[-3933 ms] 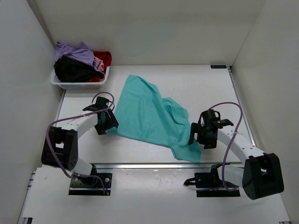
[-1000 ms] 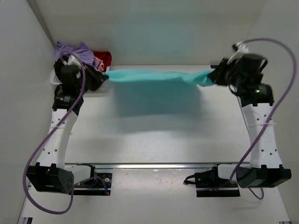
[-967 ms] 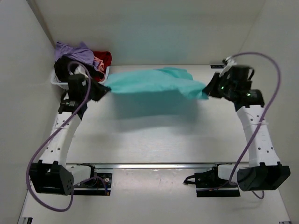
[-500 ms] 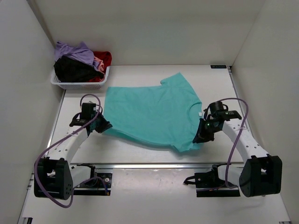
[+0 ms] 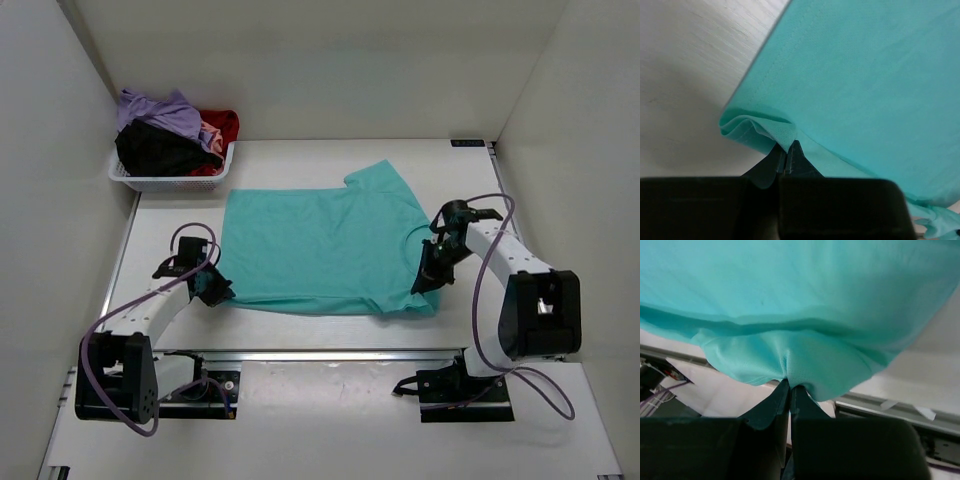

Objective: Fold and stack the t-shirts
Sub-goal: Grap the side of the flattened tshirt closest away from the robot with both arms, then fold the flattened tshirt in 1/3 of the way

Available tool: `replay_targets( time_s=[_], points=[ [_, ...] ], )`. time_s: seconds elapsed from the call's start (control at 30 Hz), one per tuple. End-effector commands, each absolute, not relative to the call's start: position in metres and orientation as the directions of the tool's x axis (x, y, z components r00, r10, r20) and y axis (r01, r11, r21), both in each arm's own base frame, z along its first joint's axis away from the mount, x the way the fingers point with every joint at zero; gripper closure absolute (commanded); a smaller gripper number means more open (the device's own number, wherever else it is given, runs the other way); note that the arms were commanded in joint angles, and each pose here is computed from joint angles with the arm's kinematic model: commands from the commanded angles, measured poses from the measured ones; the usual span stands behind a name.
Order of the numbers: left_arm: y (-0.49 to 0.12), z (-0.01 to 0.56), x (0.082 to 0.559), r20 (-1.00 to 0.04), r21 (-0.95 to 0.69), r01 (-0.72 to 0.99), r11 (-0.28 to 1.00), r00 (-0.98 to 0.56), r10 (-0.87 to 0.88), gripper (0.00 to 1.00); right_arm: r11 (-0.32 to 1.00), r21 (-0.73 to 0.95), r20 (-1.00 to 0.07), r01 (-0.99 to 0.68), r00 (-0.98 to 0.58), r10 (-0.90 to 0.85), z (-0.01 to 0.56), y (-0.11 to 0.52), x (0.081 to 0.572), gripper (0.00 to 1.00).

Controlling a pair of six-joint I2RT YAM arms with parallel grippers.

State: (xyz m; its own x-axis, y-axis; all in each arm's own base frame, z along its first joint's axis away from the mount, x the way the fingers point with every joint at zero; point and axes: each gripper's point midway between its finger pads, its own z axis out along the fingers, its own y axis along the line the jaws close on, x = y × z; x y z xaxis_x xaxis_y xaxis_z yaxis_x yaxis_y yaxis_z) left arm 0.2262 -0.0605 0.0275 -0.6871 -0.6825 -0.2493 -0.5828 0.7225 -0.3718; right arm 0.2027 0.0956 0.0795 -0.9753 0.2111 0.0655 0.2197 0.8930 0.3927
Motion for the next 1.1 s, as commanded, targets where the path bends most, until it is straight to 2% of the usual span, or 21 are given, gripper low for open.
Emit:
replay_targets(
  time_s=[0.0,0.33,1.07],
  points=[
    [-0.053,0.027,0.239,-0.271,-0.371,-0.604,0.705,-0.656,-0.705,1.00,0.899,0.394,0.022,0.191,-0.980,0.198,0.082,0.090,0.232,1.00],
    [-0.052,0.037,0.284,-0.285,-0.398,-0.609,0.686,-0.629,-0.723,1.00,0.899,0.410,-0.030,0.152,-0.983,0.180,0.085,0.096,0.296,1.00],
    [-0.046,0.048,0.345,-0.302,-0.412,-0.601,0.684,-0.618,-0.725,1.00,0.896,0.422,-0.017,0.141,-0.986,0.163,0.084,0.107,0.349,1.00]
  ],
)
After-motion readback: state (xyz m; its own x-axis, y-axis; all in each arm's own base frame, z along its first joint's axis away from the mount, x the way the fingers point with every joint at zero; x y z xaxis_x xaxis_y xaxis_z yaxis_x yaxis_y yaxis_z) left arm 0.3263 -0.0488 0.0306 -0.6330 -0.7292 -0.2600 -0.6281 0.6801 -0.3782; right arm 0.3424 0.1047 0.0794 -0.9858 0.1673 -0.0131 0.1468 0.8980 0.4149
